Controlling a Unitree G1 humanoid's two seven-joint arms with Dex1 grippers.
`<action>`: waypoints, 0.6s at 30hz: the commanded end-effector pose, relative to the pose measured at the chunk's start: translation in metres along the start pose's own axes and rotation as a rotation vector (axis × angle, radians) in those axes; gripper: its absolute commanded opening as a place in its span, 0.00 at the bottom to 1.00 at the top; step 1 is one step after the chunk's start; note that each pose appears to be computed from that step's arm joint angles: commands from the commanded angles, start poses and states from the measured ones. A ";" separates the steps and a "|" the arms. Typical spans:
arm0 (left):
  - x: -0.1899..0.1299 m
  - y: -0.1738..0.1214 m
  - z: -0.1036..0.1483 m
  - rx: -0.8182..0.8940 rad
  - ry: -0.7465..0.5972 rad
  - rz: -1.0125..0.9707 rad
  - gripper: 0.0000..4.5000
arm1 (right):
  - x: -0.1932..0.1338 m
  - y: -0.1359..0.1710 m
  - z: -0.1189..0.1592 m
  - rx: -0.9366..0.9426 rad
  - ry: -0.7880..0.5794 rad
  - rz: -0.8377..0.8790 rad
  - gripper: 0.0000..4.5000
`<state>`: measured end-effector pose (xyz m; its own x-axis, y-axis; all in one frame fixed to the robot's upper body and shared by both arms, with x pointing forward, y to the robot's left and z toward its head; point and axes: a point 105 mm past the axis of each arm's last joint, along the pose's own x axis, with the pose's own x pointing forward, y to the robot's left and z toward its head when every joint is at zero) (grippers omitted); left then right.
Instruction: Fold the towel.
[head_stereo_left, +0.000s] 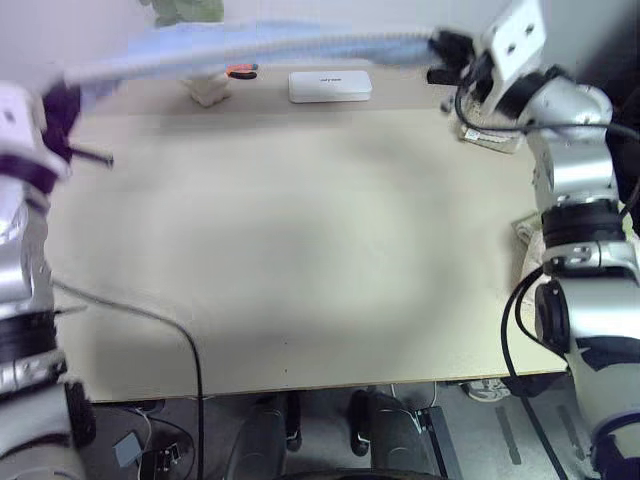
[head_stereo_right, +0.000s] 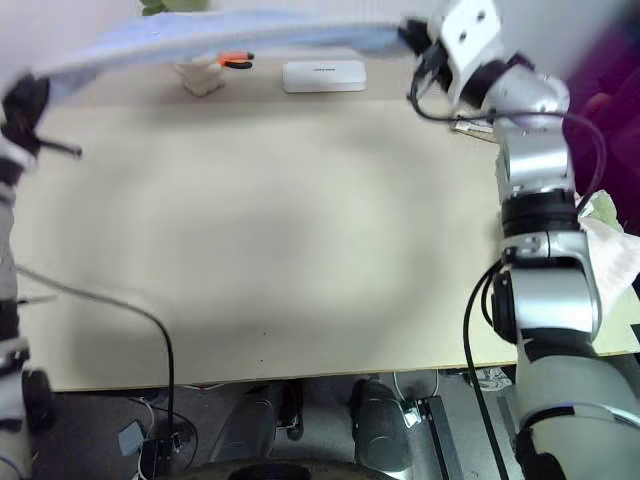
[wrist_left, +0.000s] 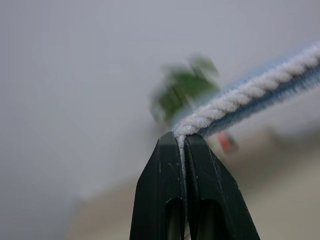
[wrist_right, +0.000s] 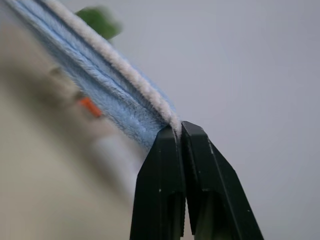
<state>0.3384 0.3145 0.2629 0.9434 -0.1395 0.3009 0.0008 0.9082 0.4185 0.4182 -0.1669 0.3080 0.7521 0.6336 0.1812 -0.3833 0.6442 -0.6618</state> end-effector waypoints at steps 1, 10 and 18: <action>-0.028 0.016 -0.006 0.010 0.065 -0.004 0.00 | -0.023 -0.006 -0.005 -0.003 0.044 0.038 0.02; -0.122 -0.045 -0.061 -0.045 0.450 -0.399 0.00 | -0.111 0.078 -0.056 0.211 0.373 0.553 0.02; -0.134 -0.056 -0.059 -0.096 0.526 -0.515 0.00 | -0.112 0.070 -0.054 0.222 0.386 0.528 0.02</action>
<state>0.2270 0.2935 0.1389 0.8149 -0.4295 -0.3892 0.5433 0.7999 0.2548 0.3262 -0.2096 0.1847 0.4739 0.7461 -0.4677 -0.8761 0.3457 -0.3361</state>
